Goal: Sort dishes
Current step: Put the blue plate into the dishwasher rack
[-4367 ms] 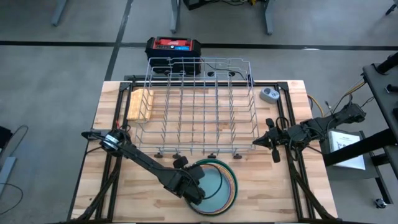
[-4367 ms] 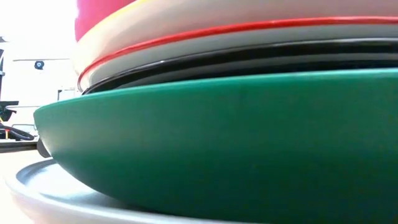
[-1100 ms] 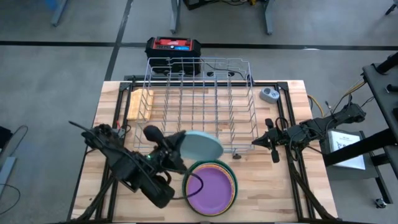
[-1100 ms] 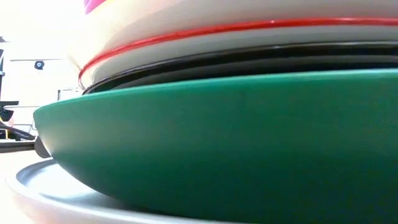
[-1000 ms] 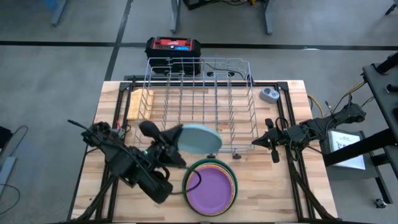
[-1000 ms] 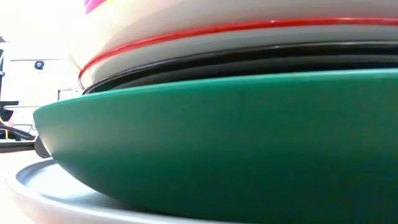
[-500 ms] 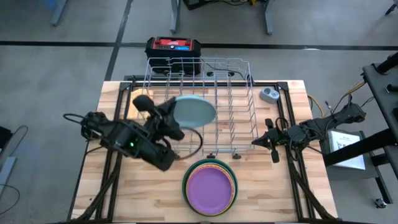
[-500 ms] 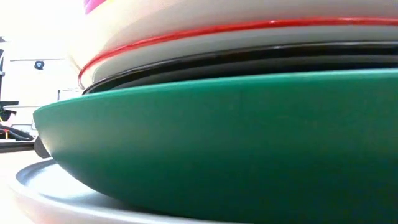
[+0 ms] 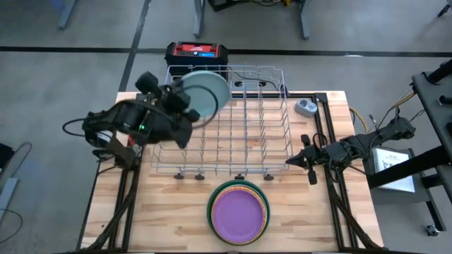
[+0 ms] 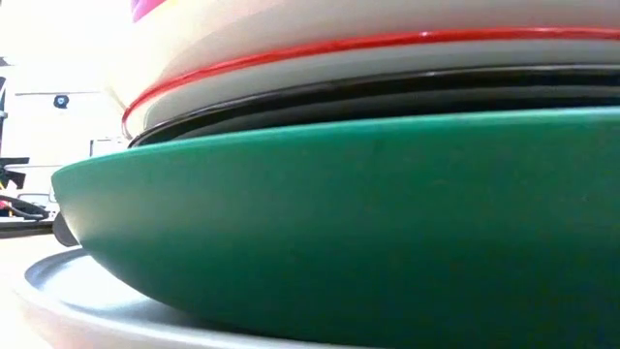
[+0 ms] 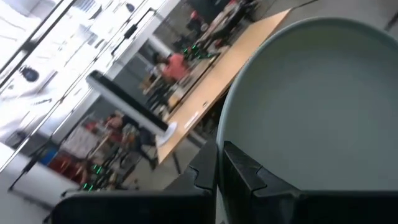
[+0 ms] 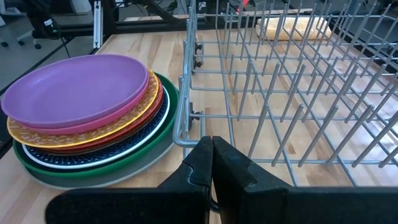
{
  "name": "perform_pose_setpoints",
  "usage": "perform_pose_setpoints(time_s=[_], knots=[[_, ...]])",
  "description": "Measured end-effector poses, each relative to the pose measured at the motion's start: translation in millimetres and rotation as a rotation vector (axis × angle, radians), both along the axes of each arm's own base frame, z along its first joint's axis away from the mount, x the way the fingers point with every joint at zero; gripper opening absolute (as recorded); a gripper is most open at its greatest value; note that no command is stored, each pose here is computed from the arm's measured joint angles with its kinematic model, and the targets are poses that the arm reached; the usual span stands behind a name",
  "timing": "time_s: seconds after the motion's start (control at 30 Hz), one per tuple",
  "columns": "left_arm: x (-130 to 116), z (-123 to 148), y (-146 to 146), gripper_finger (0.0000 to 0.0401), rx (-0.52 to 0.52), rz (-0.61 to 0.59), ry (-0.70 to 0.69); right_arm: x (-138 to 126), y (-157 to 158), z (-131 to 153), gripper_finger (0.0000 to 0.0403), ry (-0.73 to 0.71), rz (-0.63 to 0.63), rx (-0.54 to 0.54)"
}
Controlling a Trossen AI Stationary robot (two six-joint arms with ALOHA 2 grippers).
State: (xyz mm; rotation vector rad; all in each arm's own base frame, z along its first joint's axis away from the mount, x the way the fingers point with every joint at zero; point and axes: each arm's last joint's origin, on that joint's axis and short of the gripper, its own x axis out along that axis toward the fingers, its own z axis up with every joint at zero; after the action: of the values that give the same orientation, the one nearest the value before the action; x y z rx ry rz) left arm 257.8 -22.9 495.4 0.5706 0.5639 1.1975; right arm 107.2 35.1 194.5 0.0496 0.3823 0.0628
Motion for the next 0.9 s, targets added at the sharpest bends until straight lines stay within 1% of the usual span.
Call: perform_pose_setpoints(time_s=[0.13, 0.27, 0.37, 0.57, 0.9], knots=[[-5.6, -9.3, 21.8, 0.0002, -0.013, 0.074, 0.027, 0.3, 0.1, -0.1, 0.0, -0.005, 0.002, -0.001], [-12.0, -29.5, 44.0, 0.0002, -0.019, 0.164, 0.074, 0.4, 0.1, -0.3, 0.0, -0.006, 0.002, -0.002], [-21.5, -43.4, 59.5, 0.0002, -0.017, 0.236, 0.096, 0.4, 0.2, -0.3, 0.0, -0.007, 0.002, -0.003], [-34.2, -69.6, 88.2, 0.0002, -0.028, 0.378, 0.091, 0.6, 0.2, 0.0, 0.0, -0.012, 0.004, -0.007], [-34.0, -112.6, 129.3, 0.0002, -0.035, 0.546, 0.142, 1.1, 0.4, -0.7, 0.0, -0.021, 0.005, -0.014]])
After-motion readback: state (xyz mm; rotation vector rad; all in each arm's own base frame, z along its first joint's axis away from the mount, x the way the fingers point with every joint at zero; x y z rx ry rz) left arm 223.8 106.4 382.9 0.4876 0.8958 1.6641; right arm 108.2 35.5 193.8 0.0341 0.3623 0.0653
